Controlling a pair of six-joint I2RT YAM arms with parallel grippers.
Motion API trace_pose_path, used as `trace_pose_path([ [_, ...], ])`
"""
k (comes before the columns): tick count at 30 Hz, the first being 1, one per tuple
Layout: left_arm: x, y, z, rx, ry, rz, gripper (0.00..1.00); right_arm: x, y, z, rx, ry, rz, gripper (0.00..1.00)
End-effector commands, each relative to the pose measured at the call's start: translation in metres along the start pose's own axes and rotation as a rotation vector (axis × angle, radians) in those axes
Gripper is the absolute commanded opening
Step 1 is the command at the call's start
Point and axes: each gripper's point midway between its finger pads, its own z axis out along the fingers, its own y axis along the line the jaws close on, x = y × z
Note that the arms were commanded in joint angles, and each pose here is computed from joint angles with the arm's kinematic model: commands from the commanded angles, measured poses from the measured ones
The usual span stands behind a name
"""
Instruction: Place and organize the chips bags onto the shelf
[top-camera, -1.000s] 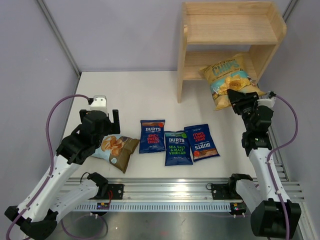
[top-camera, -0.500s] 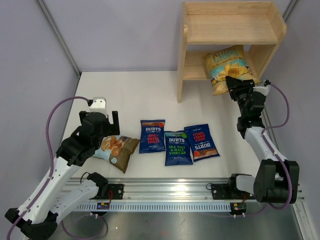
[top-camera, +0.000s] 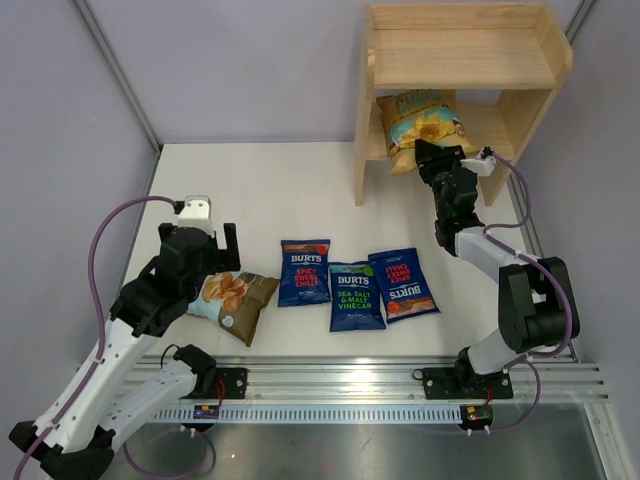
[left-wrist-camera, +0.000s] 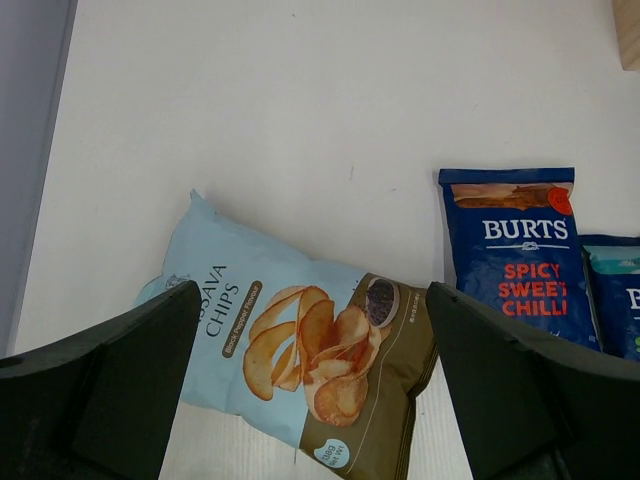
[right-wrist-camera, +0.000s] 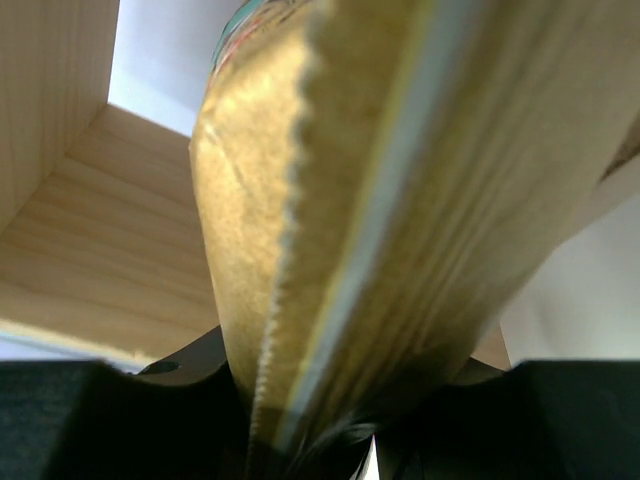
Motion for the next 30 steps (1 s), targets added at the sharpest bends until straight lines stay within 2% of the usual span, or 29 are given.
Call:
trace_pose_path([
  [1,-0.009,-0.006,0.001,0.036,-0.040,-0.012,0.99,-0.029,0.036,0.018,-0.076,-0.178,0.013,0.37],
  [5,-0.011,-0.007,0.002,0.038,-0.043,-0.011,0.99,-0.009,0.027,0.034,-0.027,-0.167,0.026,0.38],
  [14,-0.010,-0.009,0.002,0.049,-0.041,-0.011,0.99,0.049,0.041,0.045,-0.058,-0.053,0.063,0.38],
  [18,-0.009,-0.009,0.001,0.053,-0.044,-0.015,0.99,0.056,0.038,0.046,-0.047,-0.041,0.067,0.42],
  [21,-0.009,-0.009,0.001,0.059,-0.047,-0.017,0.99,0.061,0.038,0.046,-0.040,-0.017,0.064,0.48],
  [23,-0.009,-0.010,0.001,0.060,-0.044,-0.014,0.99,0.064,0.036,0.044,-0.023,0.014,0.051,0.56],
  [30,-0.008,-0.010,0.001,0.066,-0.043,-0.012,0.99,0.062,0.019,0.031,0.126,0.097,-0.058,0.76],
])
